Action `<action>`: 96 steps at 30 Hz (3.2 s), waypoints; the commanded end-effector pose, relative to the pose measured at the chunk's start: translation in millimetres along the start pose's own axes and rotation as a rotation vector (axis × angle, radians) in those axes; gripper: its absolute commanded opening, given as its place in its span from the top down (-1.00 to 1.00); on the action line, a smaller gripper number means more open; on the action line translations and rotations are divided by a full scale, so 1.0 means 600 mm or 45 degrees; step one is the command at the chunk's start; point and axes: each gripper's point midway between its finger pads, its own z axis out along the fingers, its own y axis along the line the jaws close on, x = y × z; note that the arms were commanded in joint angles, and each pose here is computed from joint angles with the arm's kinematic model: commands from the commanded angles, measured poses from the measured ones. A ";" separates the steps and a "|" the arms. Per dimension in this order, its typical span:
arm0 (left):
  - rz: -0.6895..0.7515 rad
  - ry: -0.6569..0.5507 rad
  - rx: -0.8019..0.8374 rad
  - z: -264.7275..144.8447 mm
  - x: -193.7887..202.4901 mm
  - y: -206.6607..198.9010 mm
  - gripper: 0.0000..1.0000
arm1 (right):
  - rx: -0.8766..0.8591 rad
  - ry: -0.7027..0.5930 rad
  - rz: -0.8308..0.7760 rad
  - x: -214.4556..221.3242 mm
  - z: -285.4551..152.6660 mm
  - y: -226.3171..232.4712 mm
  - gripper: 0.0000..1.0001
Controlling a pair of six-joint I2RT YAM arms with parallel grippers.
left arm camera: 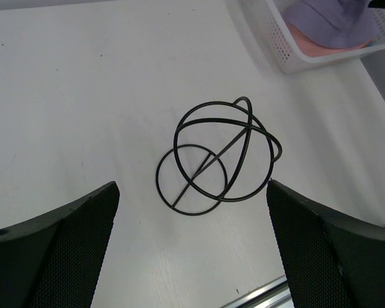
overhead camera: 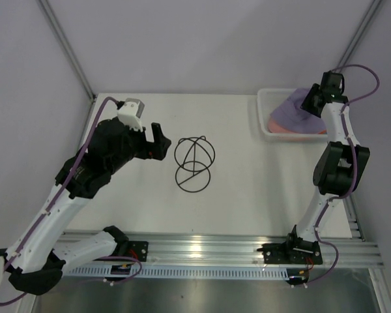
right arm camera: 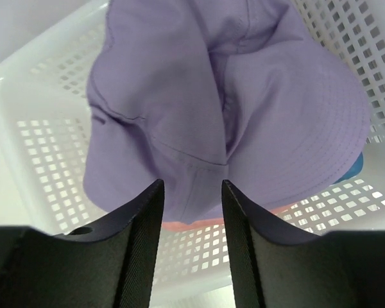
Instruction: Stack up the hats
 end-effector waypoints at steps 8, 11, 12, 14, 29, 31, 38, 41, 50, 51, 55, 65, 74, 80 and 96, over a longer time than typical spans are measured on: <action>-0.040 -0.043 0.041 -0.006 -0.010 -0.007 -0.99 | 0.052 0.024 0.006 0.018 0.017 -0.017 0.09; -0.042 -0.037 0.040 -0.005 -0.008 -0.007 -0.99 | 0.029 0.020 0.005 0.017 0.023 -0.011 0.24; -0.042 -0.038 0.032 -0.005 -0.008 -0.005 -0.99 | 0.025 0.020 0.007 0.017 0.025 -0.010 0.27; -0.039 -0.043 0.029 -0.006 -0.008 -0.003 -0.99 | 0.027 0.029 0.011 0.022 0.033 -0.011 0.32; -0.042 -0.086 0.053 -0.020 -0.025 -0.009 -0.99 | -0.028 -0.083 0.006 -0.020 0.012 0.011 1.00; -0.047 -0.090 0.059 -0.021 -0.025 -0.009 -0.99 | -0.060 -0.185 -0.015 -0.062 -0.027 0.027 1.00; -0.063 -0.092 0.084 -0.024 -0.021 -0.014 -0.99 | -0.149 -0.507 -0.064 -0.186 -0.173 0.064 1.00; -0.075 -0.093 0.098 -0.031 -0.021 -0.017 -0.99 | -0.196 -0.610 -0.067 -0.213 -0.219 0.075 1.00; -0.103 -0.134 0.135 -0.054 -0.019 -0.019 -0.99 | -0.513 -0.642 -0.063 -0.218 -0.313 0.145 1.00; -0.103 -0.124 0.134 -0.054 -0.016 -0.018 -0.99 | -0.555 -0.653 -0.064 -0.219 -0.325 0.155 1.00; -0.118 -0.108 0.113 -0.052 -0.010 -0.014 -0.99 | -0.859 -0.660 -0.161 -0.185 -0.406 0.246 1.00; -0.243 -0.051 -0.190 -0.059 0.012 0.053 -0.99 | -1.328 -0.554 -0.495 -0.036 -0.541 0.457 1.00; -0.336 -0.086 -0.245 -0.075 0.023 0.072 -0.99 | -1.532 -0.455 -0.751 0.078 -0.610 0.588 1.00; -0.354 -0.127 -0.326 -0.104 0.028 0.100 -0.99 | -1.558 -0.459 -0.842 0.129 -0.646 0.618 1.00; -0.342 -0.150 -0.301 -0.118 0.029 0.100 -0.99 | -1.546 -0.249 -0.954 0.266 -0.613 0.562 1.00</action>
